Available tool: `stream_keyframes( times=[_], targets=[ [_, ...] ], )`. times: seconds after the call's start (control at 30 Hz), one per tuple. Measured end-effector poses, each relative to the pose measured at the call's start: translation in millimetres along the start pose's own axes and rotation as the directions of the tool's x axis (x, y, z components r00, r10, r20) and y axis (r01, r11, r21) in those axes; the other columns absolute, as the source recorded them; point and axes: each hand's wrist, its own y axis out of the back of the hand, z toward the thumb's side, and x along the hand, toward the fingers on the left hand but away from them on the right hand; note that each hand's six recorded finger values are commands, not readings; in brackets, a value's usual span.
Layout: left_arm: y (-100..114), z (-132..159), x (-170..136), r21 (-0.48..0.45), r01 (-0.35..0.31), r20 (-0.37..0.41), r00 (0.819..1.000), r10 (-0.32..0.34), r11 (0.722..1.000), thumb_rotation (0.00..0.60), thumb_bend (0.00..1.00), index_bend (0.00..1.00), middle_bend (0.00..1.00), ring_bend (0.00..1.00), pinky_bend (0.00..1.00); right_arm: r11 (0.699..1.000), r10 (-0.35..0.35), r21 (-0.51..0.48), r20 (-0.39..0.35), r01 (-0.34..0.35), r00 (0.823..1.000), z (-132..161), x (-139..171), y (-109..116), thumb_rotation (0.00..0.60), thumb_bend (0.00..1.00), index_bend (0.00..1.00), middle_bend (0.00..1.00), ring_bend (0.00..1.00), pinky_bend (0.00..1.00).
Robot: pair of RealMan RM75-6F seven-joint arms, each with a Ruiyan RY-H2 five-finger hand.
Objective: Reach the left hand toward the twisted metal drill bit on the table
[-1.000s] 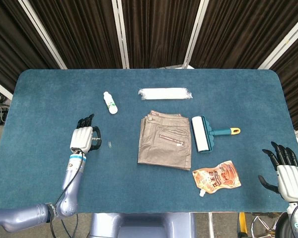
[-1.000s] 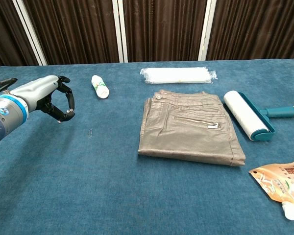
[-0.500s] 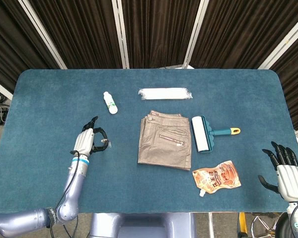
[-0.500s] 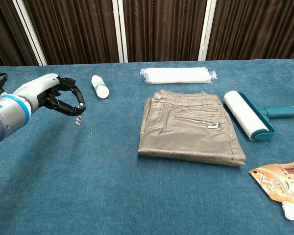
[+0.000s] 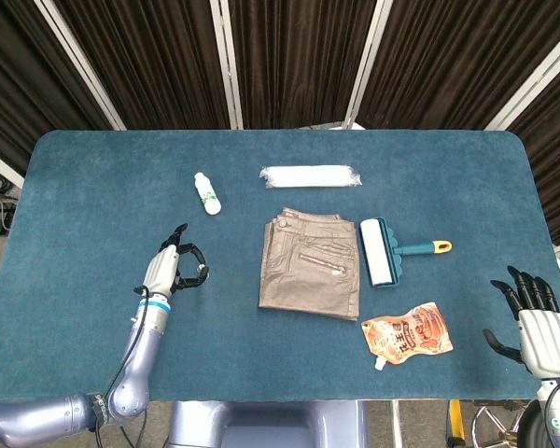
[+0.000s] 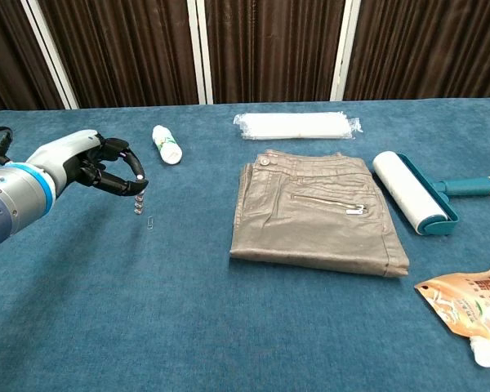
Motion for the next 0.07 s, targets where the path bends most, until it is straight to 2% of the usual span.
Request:
stream_keyframes(
  times=[0.07],
  targets=[
    [-1.3, -1.9, 0.4, -0.019, 0.005, -0.012, 1.0, -0.005, 1.0, 0.6, 0.41, 0.62, 0.0, 0.0, 0.0, 1.0, 0.001, 0.0, -0.003, -0.001, 1.0, 0.9, -0.5, -0.3, 0.6, 0.16, 0.19, 0.01, 0.0, 0.0]
  ],
)
